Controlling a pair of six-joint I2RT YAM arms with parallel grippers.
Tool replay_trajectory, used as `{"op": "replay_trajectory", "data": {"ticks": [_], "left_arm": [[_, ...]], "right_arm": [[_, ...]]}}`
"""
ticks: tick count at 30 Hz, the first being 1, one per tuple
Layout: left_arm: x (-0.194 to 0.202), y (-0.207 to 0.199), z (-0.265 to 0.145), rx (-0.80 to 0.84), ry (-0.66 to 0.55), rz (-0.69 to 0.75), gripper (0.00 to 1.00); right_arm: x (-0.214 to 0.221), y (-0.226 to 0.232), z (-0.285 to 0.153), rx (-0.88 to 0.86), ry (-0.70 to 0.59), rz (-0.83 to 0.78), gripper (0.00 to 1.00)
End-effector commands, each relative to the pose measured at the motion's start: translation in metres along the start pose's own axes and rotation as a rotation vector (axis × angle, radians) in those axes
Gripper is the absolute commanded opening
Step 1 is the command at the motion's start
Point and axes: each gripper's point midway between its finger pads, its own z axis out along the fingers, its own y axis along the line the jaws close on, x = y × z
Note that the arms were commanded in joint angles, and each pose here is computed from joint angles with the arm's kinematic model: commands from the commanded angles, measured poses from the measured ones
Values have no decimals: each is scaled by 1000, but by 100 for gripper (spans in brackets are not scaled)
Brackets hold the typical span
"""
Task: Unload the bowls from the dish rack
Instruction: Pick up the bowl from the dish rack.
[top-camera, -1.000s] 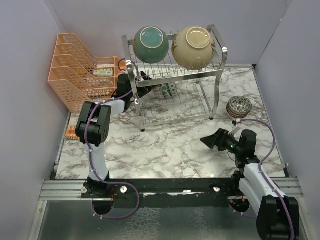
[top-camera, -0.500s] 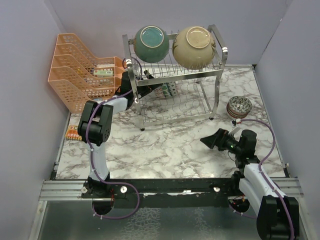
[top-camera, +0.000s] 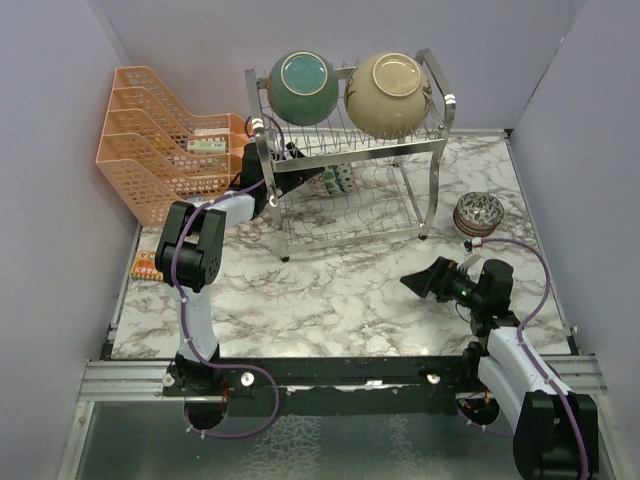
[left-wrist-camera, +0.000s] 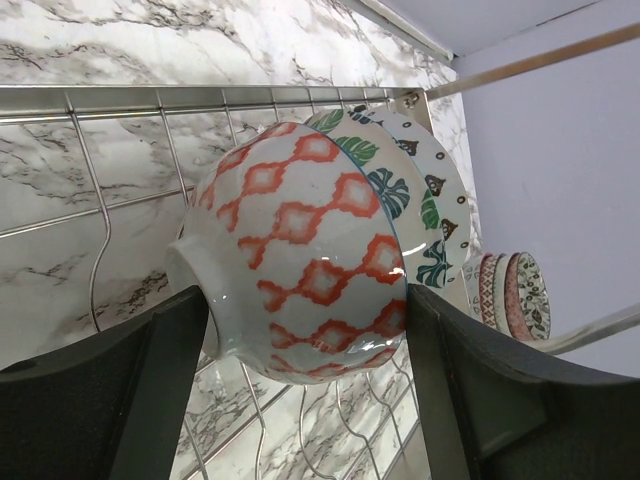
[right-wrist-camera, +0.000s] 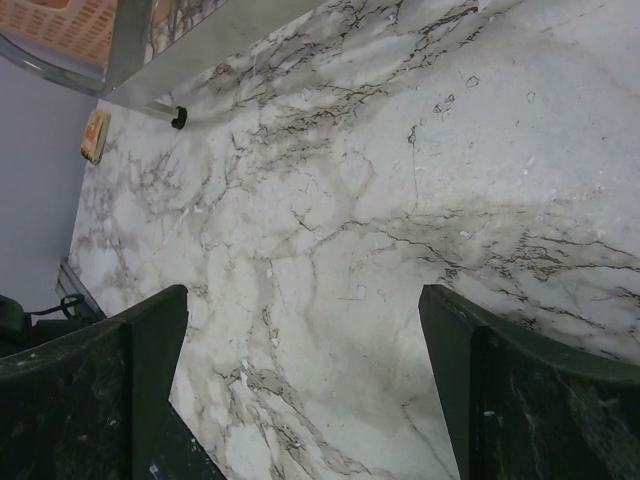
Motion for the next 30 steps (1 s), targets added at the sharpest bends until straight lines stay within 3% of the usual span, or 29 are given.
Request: {"op": "replay_trajectory", "data": {"ticks": [1, 20, 30], "left_arm": [[-5, -6, 2, 6, -21, 16, 72], [-19, -20, -17, 13, -49, 41, 65], [-24, -22, -16, 5, -48, 54, 56]], "right_arm": [[0, 5, 0, -34, -5, -25, 98], [1, 5, 0, -35, -5, -25, 98], [1, 6, 0, -36, -5, -23, 98]]}}
